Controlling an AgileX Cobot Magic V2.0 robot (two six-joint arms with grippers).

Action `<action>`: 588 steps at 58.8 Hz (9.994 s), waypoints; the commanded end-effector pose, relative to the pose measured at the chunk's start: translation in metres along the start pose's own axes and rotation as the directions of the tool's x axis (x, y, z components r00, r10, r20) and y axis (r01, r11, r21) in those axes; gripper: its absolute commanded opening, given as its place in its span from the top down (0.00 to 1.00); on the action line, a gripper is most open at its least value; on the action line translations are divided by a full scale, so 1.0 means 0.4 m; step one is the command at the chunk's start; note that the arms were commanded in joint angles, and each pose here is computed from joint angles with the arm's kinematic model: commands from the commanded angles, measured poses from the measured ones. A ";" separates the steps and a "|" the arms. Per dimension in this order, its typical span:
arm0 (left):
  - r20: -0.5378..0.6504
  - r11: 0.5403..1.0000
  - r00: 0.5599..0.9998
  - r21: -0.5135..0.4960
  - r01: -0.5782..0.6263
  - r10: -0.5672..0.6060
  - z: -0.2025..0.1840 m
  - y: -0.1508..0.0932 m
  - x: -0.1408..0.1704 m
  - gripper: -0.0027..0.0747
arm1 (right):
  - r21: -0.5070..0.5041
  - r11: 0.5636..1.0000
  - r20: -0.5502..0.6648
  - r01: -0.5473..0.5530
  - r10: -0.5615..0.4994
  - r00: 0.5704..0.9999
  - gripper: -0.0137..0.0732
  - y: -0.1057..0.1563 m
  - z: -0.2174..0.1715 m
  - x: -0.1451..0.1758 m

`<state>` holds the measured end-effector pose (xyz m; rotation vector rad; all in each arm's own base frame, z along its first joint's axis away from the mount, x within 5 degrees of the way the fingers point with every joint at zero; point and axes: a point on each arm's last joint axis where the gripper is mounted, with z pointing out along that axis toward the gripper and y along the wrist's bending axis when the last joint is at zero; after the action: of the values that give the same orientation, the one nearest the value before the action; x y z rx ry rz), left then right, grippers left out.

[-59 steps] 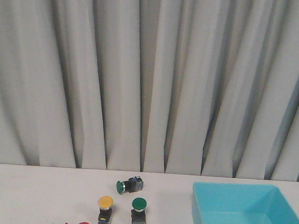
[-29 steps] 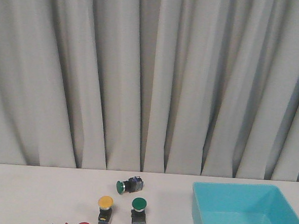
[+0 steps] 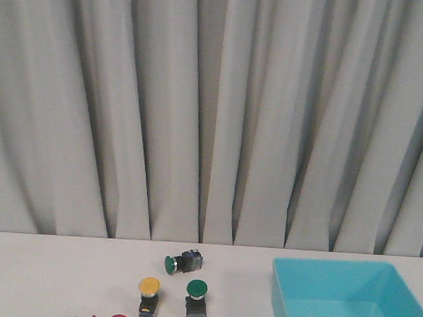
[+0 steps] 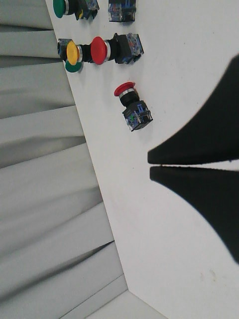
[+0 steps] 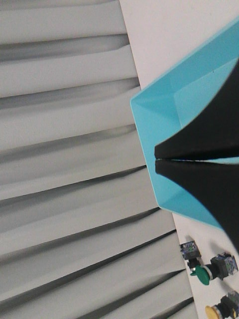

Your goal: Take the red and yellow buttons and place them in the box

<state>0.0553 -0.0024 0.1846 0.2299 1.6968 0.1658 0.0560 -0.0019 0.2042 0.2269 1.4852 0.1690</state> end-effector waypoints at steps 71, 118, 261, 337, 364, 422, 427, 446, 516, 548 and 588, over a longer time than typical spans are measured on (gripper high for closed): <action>0.116 0.999 0.993 -0.046 -0.028 0.033 0.001 0.008 -0.015 0.97 | -0.010 0.960 -0.024 -0.278 0.278 0.960 0.85 0.001 0.001 0.015; 0.426 0.772 0.689 0.036 0.634 -0.586 -0.019 0.054 -0.069 0.97 | -0.150 0.949 -0.112 -0.278 0.263 0.958 0.85 0.038 -0.003 0.023; 0.155 0.890 0.878 0.127 0.438 -0.454 0.001 0.100 -0.474 0.45 | -0.597 0.799 -0.295 0.079 -0.310 0.904 0.19 0.260 0.345 -0.479; -0.530 0.736 0.833 0.499 0.457 -0.158 0.657 -0.023 -0.523 0.34 | -0.590 0.807 -0.300 0.022 -0.245 0.922 0.20 0.266 0.347 -0.491; -0.647 0.729 0.762 0.519 0.446 -0.006 0.805 -0.165 -0.336 0.34 | -0.595 0.803 -0.305 0.023 -0.252 0.919 0.20 0.267 0.345 -0.489; -0.744 0.729 0.664 0.494 0.474 0.072 0.858 -0.204 -0.194 0.34 | -0.596 0.803 -0.305 0.022 -0.251 0.919 0.20 0.267 0.345 -0.490; -0.752 0.726 0.655 0.493 0.480 0.077 0.860 -0.207 -0.185 0.34 | -0.596 0.803 -0.305 0.022 -0.251 0.919 0.20 0.267 0.345 -0.490; -0.758 0.719 0.646 0.496 0.487 0.086 0.858 -0.210 -0.181 0.43 | -0.596 0.803 -0.305 0.022 -0.251 0.919 0.20 0.267 0.345 -0.490; -0.540 0.484 0.841 0.747 0.456 0.041 0.785 -0.185 -0.728 0.98 | -0.713 0.701 -0.368 0.010 -0.386 0.846 0.20 0.261 0.436 -0.396; -0.413 0.341 0.904 0.870 0.355 0.113 0.649 -0.351 -0.840 0.98 | -0.800 0.578 -0.149 0.163 -0.455 0.878 0.20 0.256 0.543 -0.336; -0.408 0.331 0.905 0.876 0.351 0.121 0.642 -0.363 -0.841 0.98 | -0.808 0.528 -0.120 0.262 -0.582 0.804 0.20 0.400 0.651 -0.188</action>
<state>0.3654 -0.2363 0.3994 1.0294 2.1578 -0.9967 0.3097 0.1203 0.3148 -0.9992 1.7264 0.4371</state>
